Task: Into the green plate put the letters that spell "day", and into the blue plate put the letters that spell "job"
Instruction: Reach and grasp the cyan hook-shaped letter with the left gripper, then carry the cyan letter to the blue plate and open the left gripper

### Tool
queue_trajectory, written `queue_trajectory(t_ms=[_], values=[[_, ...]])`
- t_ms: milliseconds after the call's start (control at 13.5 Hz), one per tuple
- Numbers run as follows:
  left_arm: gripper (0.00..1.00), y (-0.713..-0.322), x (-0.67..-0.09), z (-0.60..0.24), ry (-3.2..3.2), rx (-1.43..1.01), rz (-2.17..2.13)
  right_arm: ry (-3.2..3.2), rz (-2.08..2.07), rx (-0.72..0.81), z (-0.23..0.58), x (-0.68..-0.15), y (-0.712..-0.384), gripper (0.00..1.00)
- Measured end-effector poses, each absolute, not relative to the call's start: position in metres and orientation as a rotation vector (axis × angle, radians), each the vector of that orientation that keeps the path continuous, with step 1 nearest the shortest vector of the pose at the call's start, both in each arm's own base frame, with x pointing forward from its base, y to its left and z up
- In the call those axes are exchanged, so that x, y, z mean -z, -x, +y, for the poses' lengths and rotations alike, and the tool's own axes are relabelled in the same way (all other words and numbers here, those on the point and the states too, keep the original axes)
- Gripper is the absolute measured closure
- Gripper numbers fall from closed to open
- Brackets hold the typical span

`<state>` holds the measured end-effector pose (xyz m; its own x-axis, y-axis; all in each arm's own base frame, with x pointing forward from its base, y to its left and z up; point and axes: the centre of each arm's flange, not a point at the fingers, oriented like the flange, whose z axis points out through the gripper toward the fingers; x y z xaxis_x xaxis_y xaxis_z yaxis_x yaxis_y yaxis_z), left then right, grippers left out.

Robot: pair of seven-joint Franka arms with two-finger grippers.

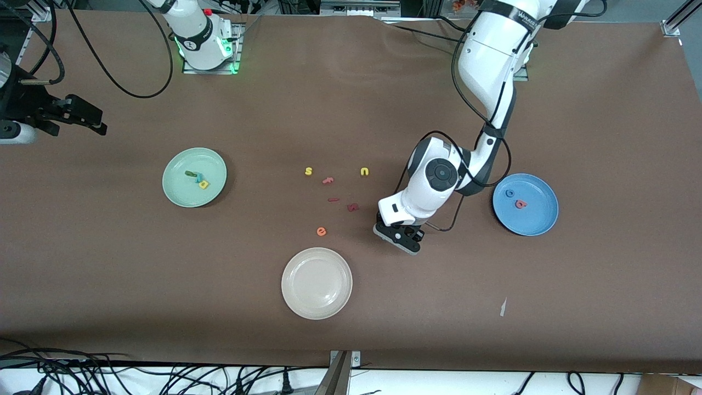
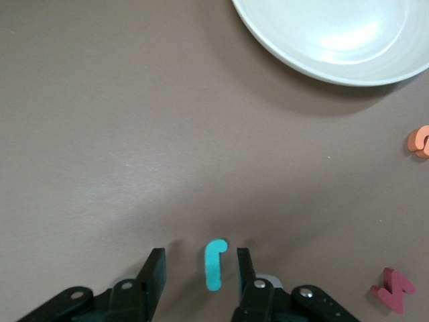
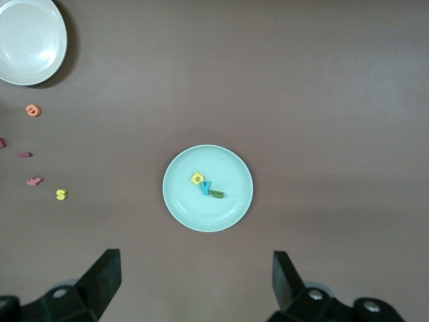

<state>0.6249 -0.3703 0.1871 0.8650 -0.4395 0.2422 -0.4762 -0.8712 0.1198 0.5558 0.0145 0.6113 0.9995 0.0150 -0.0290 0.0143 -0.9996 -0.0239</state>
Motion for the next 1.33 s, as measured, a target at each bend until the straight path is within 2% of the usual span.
queue_trajectory(t_ms=[517, 664, 738, 812, 886, 960, 1034, 1329], values=[[0.48, -0.615, -0.170, -0.381, -2.875, -0.295, -0.686, 3.117, -0.023, -0.045, 0.015, -0.611, -0.556, 0.00], [0.52, -0.616, -0.171, -0.380, -2.876, -0.296, -0.685, 3.117, -0.022, -0.045, 0.015, -0.611, -0.556, 0.00], [0.61, -0.617, -0.171, -0.379, -2.878, -0.299, -0.684, 3.117, -0.022, -0.045, 0.015, -0.611, -0.556, 0.00], [0.61, -0.617, -0.171, -0.379, -2.878, -0.299, -0.684, 3.117, -0.022, -0.045, 0.015, -0.611, -0.556, 0.00], [0.67, -0.617, -0.171, -0.379, -2.879, -0.300, -0.684, 3.117, -0.022, -0.045, 0.015, -0.611, -0.556, 0.00], [0.80, -0.618, -0.171, -0.378, -2.880, -0.300, -0.683, 3.117, -0.022, -0.045, 0.015, -0.611, -0.556, 0.00], [0.86, -0.618, -0.171, -0.378, -2.881, -0.300, -0.684, 3.117, -0.022, -0.045, 0.015, -0.611, -0.556, 0.00], [0.89, -0.622, -0.173, -0.373, -2.889, -0.313, -0.677, 3.117, -0.022, -0.046, 0.015, -0.611, -0.556, 0.00]])
